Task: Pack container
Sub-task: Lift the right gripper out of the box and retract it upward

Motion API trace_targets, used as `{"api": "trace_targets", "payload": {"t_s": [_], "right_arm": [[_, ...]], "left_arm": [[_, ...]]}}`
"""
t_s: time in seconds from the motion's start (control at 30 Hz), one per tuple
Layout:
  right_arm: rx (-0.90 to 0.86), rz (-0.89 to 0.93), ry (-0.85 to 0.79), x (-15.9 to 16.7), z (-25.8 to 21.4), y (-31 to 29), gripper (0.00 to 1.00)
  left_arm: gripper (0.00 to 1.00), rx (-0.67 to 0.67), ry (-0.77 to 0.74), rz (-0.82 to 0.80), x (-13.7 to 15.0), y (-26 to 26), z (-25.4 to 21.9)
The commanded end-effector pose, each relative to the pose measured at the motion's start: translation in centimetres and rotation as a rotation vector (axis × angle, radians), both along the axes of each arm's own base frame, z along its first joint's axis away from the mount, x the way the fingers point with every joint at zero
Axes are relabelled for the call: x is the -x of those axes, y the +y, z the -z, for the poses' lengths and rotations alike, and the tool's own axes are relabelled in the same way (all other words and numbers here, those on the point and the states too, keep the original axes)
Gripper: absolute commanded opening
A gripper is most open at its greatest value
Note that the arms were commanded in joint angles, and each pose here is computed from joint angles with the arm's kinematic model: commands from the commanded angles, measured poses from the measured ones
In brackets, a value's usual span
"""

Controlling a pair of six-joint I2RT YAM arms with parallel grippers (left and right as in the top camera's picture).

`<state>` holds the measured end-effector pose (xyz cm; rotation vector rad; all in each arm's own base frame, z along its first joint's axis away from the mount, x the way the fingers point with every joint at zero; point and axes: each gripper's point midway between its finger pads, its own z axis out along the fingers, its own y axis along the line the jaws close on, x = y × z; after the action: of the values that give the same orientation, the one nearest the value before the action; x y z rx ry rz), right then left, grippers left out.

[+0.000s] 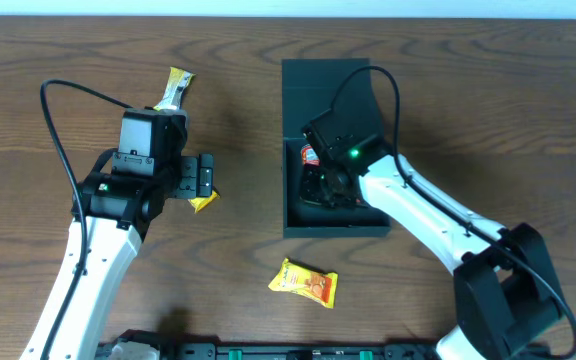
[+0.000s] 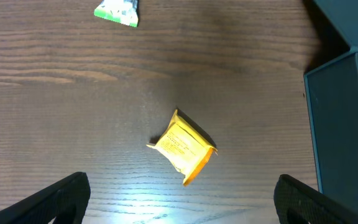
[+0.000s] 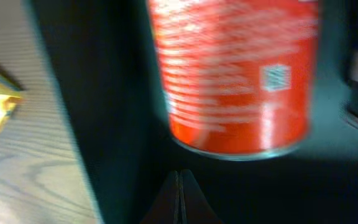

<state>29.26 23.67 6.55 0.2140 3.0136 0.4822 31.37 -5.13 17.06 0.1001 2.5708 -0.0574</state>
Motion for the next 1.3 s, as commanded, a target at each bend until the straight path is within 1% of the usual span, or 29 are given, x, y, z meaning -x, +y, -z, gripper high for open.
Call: {"api": "trace_targets", "payload": {"t_s": [0.0,0.13,0.3,0.7,0.83,1.27], "right_arm": [[-0.040,-0.013,-0.017,-0.1,-0.1,1.4,0.02],[-0.049,-0.004,-0.092,-1.7,-0.5,1.8,0.02],[0.049,0.017,-0.174,-3.3,-0.2,0.2,0.02],[0.114,0.004,-0.171,-3.7,1.8,-0.4,0.01],[0.077,-0.001,-0.183,-4.1,1.5,0.3,0.01],[0.164,-0.007,-0.243,-5.0,1.5,-1.1,0.02]], "left_arm": [[0.96,0.004,-0.013,-0.001,-0.3,-0.1,-0.5],[0.96,0.004,-0.012,-0.001,-0.3,-0.1,-0.4],[0.95,0.004,-0.013,-0.001,-0.3,-0.1,-0.5],[0.95,0.005,-0.019,-0.001,-0.5,-0.2,-0.5],[0.96,0.004,-0.011,-0.001,-0.5,-0.2,-0.3],[0.95,0.000,0.010,-0.001,-0.9,-0.2,0.6]]}}
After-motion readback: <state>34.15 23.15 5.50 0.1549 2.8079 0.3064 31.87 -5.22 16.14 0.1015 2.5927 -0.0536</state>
